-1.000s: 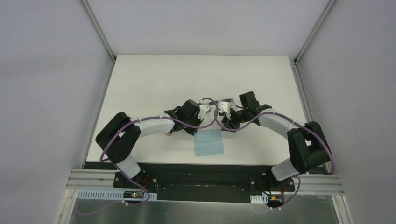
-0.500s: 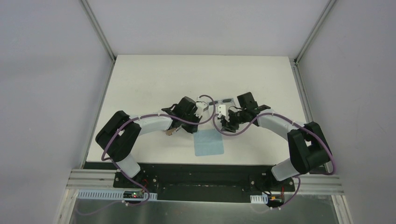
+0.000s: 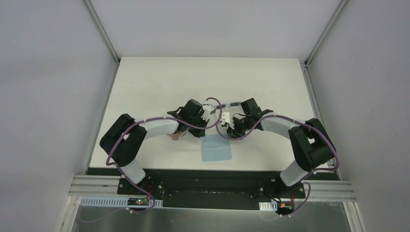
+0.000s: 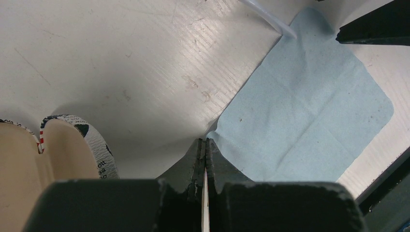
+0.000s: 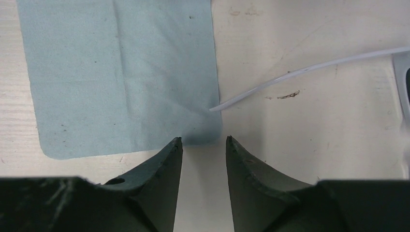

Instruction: Organize the sunglasses

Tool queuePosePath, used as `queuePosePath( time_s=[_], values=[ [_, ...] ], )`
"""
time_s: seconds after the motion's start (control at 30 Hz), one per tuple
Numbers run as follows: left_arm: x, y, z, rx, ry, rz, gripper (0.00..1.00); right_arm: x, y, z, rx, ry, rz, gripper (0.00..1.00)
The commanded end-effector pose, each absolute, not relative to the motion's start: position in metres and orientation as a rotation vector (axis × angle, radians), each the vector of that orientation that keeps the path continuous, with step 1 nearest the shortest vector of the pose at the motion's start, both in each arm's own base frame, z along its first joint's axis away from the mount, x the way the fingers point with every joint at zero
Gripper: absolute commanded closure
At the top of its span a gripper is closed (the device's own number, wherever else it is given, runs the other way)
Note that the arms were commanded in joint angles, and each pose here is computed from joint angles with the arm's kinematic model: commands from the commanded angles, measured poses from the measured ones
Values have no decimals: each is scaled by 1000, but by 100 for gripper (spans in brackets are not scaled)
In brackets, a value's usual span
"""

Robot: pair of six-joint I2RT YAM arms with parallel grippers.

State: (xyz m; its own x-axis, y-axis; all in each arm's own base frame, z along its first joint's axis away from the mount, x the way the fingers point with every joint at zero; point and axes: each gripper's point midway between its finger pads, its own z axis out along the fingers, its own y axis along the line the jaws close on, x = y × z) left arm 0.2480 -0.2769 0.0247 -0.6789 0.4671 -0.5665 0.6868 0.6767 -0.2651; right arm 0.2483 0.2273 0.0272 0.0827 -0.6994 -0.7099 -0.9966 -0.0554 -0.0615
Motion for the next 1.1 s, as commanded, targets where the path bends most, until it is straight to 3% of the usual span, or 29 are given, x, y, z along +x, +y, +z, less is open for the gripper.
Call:
queuePosePath(
  time_s=[0.0,0.4,0.63,1.07],
  values=[
    [246,-274,15,888,2468,-640,100,260,240,33,-1807,1637,682,59],
    [247,-274,18,885,2460,-638,100,257,239,21,-1889,1715,723,60],
    [247,-272,21,872,2450,-635,100,245,240,46,-1939,1671,805,56],
    [246,-273,19,879,2457,-642,100,268,256,38,-1839,1735,811,58]
  ],
)
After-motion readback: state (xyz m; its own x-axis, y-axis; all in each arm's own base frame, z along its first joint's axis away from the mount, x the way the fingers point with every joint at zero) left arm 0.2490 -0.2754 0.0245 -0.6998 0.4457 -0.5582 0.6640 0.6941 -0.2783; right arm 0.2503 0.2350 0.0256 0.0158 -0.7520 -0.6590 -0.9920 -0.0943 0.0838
